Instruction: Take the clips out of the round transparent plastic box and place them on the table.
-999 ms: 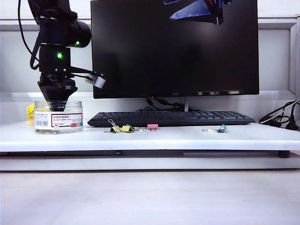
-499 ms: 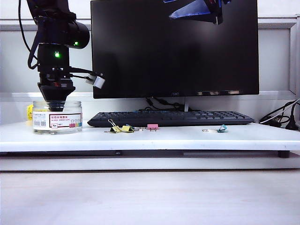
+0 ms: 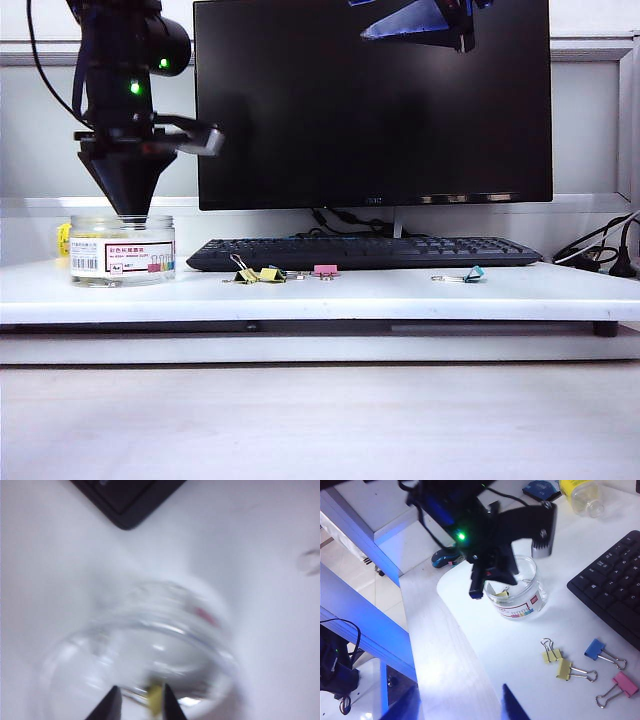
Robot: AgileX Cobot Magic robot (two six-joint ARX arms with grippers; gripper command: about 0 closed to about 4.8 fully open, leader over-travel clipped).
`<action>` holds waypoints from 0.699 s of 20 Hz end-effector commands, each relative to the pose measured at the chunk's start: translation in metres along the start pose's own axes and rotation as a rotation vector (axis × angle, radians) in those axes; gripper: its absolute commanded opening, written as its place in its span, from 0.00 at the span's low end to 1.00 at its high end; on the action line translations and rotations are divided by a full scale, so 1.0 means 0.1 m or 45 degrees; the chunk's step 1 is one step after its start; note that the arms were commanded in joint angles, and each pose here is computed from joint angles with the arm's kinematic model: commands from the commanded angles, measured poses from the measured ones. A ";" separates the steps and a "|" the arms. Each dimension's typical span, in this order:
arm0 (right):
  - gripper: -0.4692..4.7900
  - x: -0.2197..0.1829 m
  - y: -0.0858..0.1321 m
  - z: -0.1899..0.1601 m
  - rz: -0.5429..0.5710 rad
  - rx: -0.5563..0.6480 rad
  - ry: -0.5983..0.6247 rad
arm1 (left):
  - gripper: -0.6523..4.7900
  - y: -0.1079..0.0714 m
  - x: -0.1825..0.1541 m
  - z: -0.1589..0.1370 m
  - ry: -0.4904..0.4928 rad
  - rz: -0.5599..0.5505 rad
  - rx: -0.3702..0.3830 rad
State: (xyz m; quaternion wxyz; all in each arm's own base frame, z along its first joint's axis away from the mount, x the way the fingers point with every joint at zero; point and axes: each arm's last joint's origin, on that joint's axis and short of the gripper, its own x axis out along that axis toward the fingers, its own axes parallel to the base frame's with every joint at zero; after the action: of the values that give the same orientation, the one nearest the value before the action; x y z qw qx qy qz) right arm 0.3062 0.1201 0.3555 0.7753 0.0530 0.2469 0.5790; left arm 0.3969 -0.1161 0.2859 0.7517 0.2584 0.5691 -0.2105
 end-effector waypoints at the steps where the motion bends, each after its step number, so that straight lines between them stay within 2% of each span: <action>1: 0.49 -0.01 0.03 0.03 0.012 -0.018 -0.014 | 0.33 -0.04 -0.03 -0.05 0.044 -0.098 -0.158; 5: 0.49 -0.01 0.03 0.03 0.015 -0.005 -0.013 | 0.33 -0.05 -0.03 -0.07 0.082 -0.097 -0.188; 10: 0.49 0.00 0.03 0.03 0.016 0.006 -0.012 | 0.33 -0.03 -0.02 -0.09 0.127 -0.026 -0.229; 14: 0.49 0.00 0.03 0.03 0.017 0.013 -0.013 | 0.33 -0.05 0.11 -0.08 0.179 -0.102 -0.302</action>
State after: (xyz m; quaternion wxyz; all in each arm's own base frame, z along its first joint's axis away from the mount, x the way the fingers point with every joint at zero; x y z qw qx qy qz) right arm 0.3058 0.1212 0.3555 0.7736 0.0603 0.2524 0.5781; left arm 0.3903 -0.1141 0.2763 0.7337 0.1761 0.6395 -0.1477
